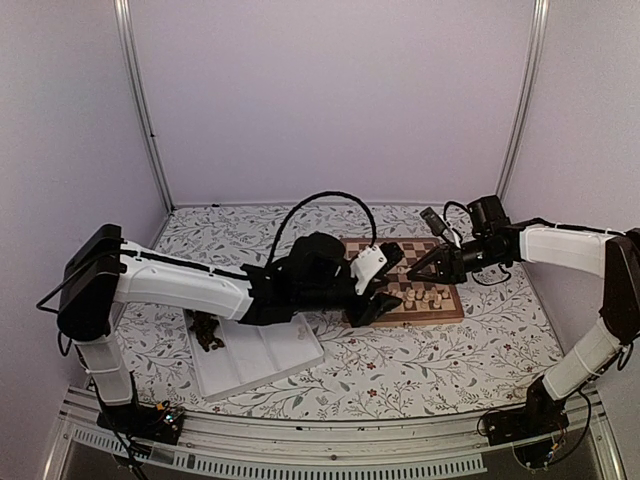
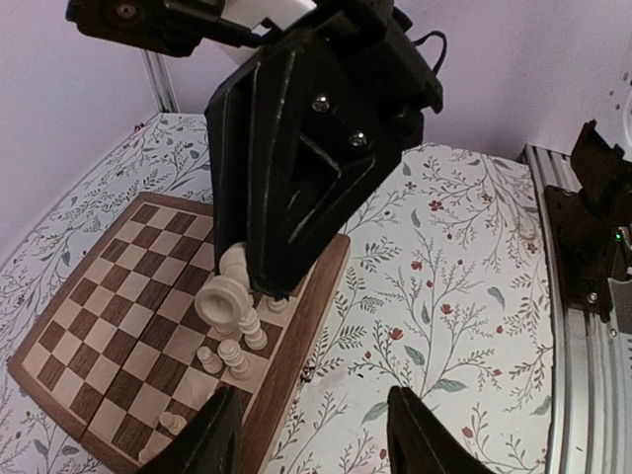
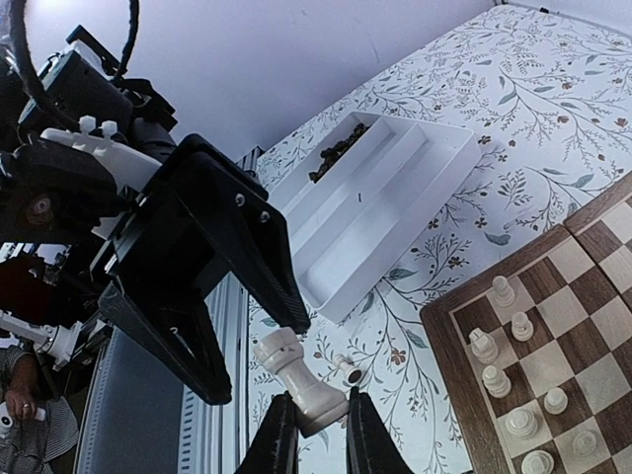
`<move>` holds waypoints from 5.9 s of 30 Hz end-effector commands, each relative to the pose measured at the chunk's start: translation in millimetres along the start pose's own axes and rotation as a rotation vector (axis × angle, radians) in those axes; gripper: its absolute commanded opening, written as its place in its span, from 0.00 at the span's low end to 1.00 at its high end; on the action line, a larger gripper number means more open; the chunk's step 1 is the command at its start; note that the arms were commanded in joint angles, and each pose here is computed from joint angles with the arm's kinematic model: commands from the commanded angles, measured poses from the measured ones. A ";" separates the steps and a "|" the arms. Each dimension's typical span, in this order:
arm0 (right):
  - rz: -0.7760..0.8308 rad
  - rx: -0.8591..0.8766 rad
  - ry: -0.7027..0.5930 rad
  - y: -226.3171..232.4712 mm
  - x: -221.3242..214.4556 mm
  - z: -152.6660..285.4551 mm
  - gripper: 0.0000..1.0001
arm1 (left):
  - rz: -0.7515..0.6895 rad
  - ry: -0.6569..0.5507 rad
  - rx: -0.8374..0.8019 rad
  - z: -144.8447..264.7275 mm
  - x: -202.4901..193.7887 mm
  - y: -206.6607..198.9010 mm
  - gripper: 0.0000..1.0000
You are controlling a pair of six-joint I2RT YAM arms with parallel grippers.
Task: Set up the chess pieces on the board
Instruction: Place the chess piece on the chessboard, then pick up the chess piece at the center of the board.
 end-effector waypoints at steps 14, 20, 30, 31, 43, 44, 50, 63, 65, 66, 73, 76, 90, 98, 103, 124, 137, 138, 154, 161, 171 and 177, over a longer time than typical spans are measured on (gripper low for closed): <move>0.022 0.068 0.028 13.0 -5.2 -10.8 0.10 | 0.022 -0.153 0.046 -4.6 34.3 11.7 0.39; 0.029 0.062 0.037 13.1 -6.7 -13.3 0.10 | 0.051 -0.173 0.028 -5.4 35.9 12.7 0.32; 0.044 0.057 0.043 14.9 -7.0 -14.9 0.10 | 0.068 -0.185 -0.009 -7.8 35.9 12.1 0.15; 0.044 0.056 0.042 14.8 -6.7 -14.7 0.10 | 0.070 -0.181 -0.008 -8.2 34.7 12.8 0.13; 0.115 -0.074 0.032 9.2 1.6 1.1 0.36 | 0.040 -0.001 -0.060 -11.4 24.2 23.4 0.05; 0.124 -0.106 0.019 5.1 4.2 7.9 0.38 | 0.032 0.049 -0.071 -11.5 21.2 25.4 0.04; 0.170 -0.270 -0.084 -12.0 17.6 53.7 0.46 | 0.011 0.337 -0.100 2.6 -12.4 30.1 0.03; 0.229 -0.394 -0.098 -20.3 15.5 68.1 0.46 | 0.070 0.629 -0.154 -0.8 -66.5 45.8 0.03; 0.227 -0.399 -0.094 -21.9 14.2 68.1 0.46 | 0.083 0.653 -0.156 -5.2 -72.4 47.6 0.03; 0.228 -0.401 -0.093 -21.9 13.8 68.1 0.46 | 0.090 0.672 -0.157 -6.4 -76.9 48.3 0.03; 0.233 -0.401 -0.087 -21.9 11.0 67.8 0.45 | 0.122 0.740 -0.095 -17.0 -97.0 66.2 0.03; 0.233 -0.398 -0.083 -22.2 10.3 67.4 0.45 | 0.133 0.756 -0.084 -18.5 -102.1 70.7 0.03; 0.225 -0.383 -0.069 -23.9 7.2 65.3 0.45 | 0.143 0.797 -0.088 -28.1 -120.3 71.1 0.04; 0.227 -0.381 -0.069 -23.7 6.8 65.5 0.45 | 0.143 0.812 -0.089 -33.0 -129.2 70.8 0.04; 0.225 -0.376 -0.066 -23.6 6.1 64.7 0.46 | 0.145 0.816 -0.089 -35.8 -132.4 71.1 0.05; 0.218 -0.360 -0.066 -21.6 4.9 63.8 0.46 | 0.139 0.805 -0.050 -27.6 -115.3 76.4 0.40; 0.314 -0.358 0.027 -15.2 -6.4 40.4 0.39 | 0.157 0.666 -0.071 72.7 -74.7 49.6 0.42; 0.345 -0.367 0.059 -13.7 -7.6 30.9 0.38 | 0.150 0.637 -0.061 77.2 -71.4 50.0 0.42; 0.665 -0.335 0.594 -7.1 -84.1 -121.3 0.34 | 0.290 0.154 0.186 104.7 -28.9 77.4 0.46; 0.698 -0.315 0.719 -15.8 -110.0 -143.6 0.37 | 0.272 0.115 0.259 130.3 -22.7 84.5 0.48; 0.700 -0.320 0.792 -27.8 -125.9 -161.5 0.37 | 0.264 0.144 0.280 135.5 -37.5 84.5 0.50; 0.676 -0.329 0.833 -35.6 -132.6 -165.3 0.34 | 0.270 0.133 0.251 134.1 -34.4 80.8 0.51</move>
Point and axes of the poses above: each gripper's point midway between its finger pads, its own z axis back along the fingers, its own y axis along the line the jaws close on, x = y × z, the point moved 2 cm from there along z, back along the fingers, and after that the axes turned 12 degrees about -z, right-handed, at the moved point
